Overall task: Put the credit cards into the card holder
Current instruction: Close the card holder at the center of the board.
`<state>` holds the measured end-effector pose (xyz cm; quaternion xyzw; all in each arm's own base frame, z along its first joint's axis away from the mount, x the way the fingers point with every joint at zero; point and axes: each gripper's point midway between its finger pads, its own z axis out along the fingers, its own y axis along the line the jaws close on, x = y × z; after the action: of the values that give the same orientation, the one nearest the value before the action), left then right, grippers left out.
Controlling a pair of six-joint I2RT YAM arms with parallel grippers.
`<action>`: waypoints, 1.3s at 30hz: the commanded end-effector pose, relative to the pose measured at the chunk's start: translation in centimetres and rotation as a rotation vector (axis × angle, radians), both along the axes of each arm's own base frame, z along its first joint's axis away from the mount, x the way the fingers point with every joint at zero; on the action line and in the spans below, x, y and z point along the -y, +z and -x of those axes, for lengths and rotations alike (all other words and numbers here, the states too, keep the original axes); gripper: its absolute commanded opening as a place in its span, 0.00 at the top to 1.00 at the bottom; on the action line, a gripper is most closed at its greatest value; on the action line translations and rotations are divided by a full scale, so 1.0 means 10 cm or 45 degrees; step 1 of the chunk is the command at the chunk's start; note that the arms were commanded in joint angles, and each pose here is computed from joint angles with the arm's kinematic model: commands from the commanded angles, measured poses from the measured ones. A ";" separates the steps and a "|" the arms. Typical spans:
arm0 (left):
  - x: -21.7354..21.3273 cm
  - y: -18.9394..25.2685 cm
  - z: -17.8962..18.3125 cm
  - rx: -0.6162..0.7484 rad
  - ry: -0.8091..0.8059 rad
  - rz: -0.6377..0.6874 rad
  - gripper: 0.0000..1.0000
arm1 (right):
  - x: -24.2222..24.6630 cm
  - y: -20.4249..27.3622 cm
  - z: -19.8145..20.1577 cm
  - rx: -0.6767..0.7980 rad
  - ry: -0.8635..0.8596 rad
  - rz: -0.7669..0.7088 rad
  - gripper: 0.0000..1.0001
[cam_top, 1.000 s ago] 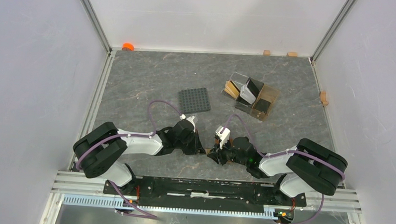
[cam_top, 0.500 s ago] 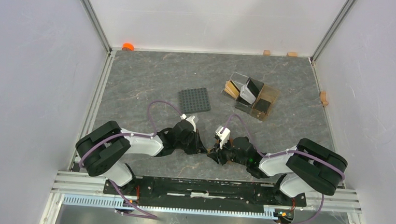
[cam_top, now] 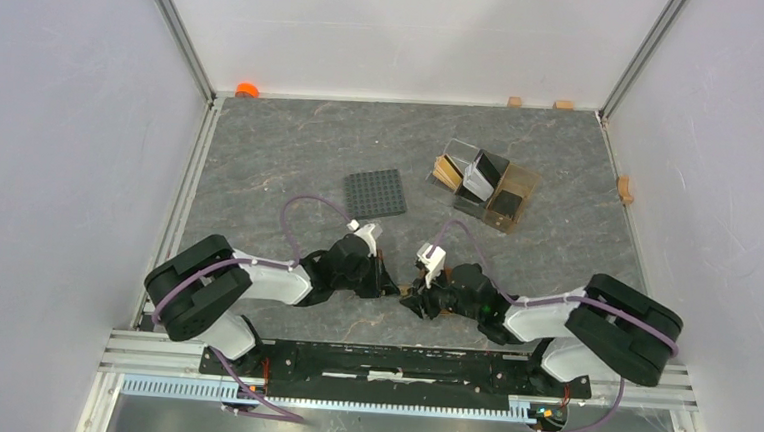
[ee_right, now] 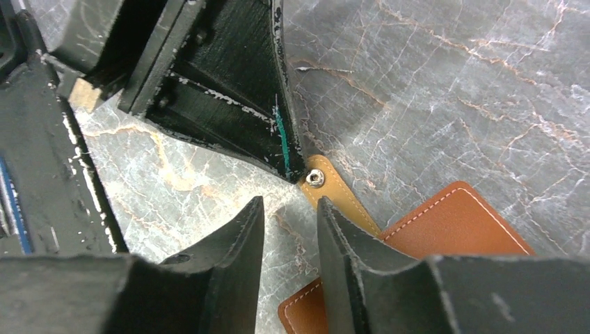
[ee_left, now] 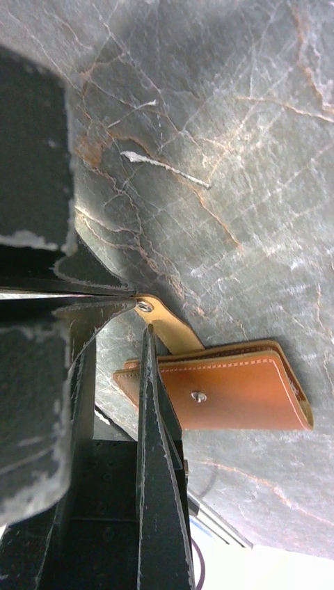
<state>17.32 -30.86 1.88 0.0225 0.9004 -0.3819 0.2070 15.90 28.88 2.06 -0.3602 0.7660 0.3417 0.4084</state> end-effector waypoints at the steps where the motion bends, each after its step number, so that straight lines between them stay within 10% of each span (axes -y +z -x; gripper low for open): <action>1: 0.10 0.28 -0.06 0.175 -0.096 0.070 0.98 | -0.03 0.27 -0.01 0.044 0.007 -0.044 0.57; 17: 0.25 0.61 -0.04 0.278 -0.252 0.130 0.98 | 0.94 0.22 -0.47 -0.065 -0.441 0.126 0.37; 39: 0.63 0.48 -0.17 0.220 -0.378 0.105 0.98 | 0.99 -0.22 -0.22 -0.390 -0.412 0.015 0.43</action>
<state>18.72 -35.70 5.97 0.1496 0.8627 -0.4298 0.2207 20.17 19.70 2.24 -0.1828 0.8469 0.3203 0.3831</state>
